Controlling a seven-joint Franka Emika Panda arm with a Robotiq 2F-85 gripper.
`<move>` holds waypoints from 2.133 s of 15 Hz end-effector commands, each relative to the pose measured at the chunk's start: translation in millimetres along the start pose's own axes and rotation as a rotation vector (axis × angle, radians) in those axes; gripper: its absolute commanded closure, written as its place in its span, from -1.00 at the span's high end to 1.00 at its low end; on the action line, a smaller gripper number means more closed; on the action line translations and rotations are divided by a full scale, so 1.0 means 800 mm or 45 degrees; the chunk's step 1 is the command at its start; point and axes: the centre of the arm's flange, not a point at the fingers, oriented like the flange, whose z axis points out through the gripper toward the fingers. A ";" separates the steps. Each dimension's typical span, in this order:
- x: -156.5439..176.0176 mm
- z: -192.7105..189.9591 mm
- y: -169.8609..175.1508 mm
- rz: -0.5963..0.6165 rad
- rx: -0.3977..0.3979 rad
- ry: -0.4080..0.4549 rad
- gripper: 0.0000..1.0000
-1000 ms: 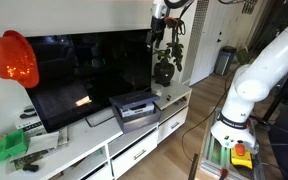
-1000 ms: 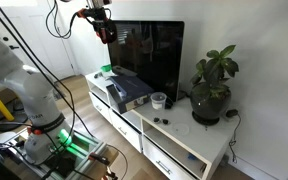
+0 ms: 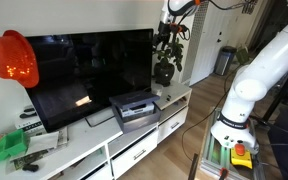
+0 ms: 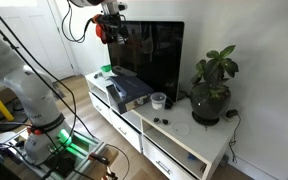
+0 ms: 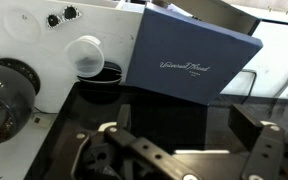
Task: Pick up the clear cup and move it to the front left side of the tv stand
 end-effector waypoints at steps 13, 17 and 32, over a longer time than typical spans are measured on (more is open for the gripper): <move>-0.003 0.228 0.243 0.328 0.175 0.133 1.00; -0.019 0.231 0.240 0.335 0.154 0.095 1.00; 0.011 0.343 0.315 0.466 0.200 0.012 1.00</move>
